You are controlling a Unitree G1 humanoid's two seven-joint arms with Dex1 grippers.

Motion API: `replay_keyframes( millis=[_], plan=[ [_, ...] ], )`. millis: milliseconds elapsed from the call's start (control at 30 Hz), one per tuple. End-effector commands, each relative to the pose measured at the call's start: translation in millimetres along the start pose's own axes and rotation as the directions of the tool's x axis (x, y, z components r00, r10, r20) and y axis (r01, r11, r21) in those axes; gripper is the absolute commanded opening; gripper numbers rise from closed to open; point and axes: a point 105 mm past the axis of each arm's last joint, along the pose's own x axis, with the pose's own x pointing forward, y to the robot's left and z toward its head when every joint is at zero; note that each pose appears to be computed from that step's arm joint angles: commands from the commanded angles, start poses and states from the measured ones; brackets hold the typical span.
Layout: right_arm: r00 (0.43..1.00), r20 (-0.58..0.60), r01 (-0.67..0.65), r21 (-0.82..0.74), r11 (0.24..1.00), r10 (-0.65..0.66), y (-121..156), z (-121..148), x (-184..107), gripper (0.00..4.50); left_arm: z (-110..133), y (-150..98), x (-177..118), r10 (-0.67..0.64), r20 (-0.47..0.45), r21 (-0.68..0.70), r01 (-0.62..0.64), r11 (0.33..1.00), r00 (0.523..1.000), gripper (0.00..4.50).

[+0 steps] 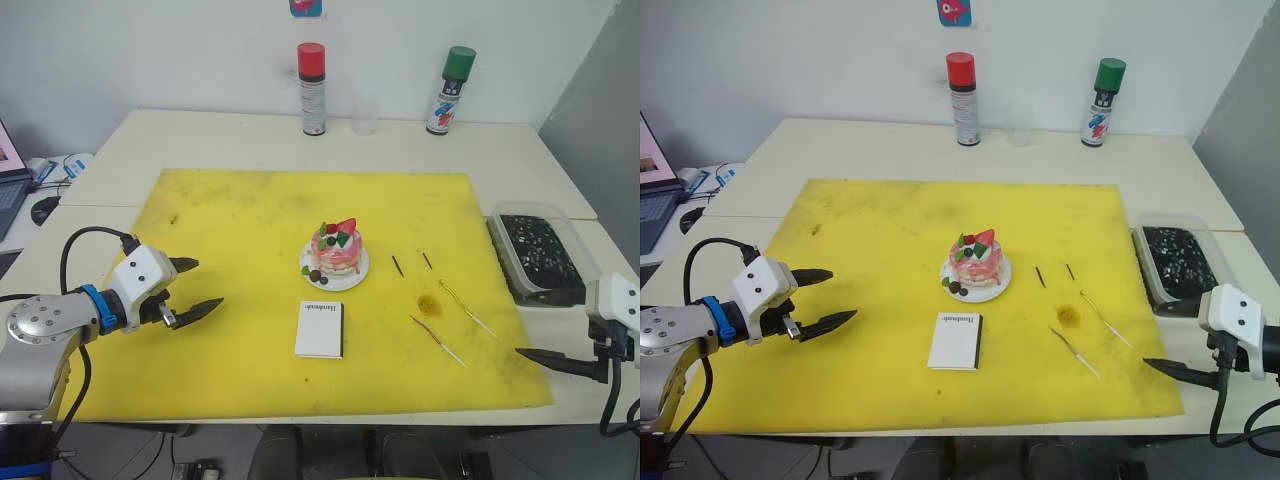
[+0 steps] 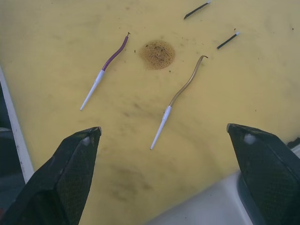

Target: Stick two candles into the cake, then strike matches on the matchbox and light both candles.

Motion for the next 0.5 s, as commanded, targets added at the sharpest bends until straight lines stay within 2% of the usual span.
replay_keyframes(
  millis=[33,133,300,500],
  plan=[
    [1.0,0.008,0.013,-0.033,0.999,-0.012,-0.6,5.3,-1.1,4.5,6.1,1.9,-3.2,-0.004,0.02,0.021,0.004,1.0,1.0,4.37],
    [1.0,0.012,0.023,-0.025,0.999,-0.023,0.6,3.9,0.4,4.5,2.4,2.4,-3.5,-0.01,0.002,0.011,0.01,1.0,1.0,4.37],
    [0.999,0.015,0.03,-0.022,0.999,-0.029,3.3,3.9,0.4,4.5,3.5,0.4,-7.2,-0.077,0.014,0.002,0.077,0.997,0.997,4.37],
    [0.998,0.043,0.045,-0.02,0.999,-0.044,7.1,8.0,1.4,4.5,7.5,4.3,-10.5,-0.1,0.053,-0.001,0.1,0.995,0.994,4.37]
  ],
)
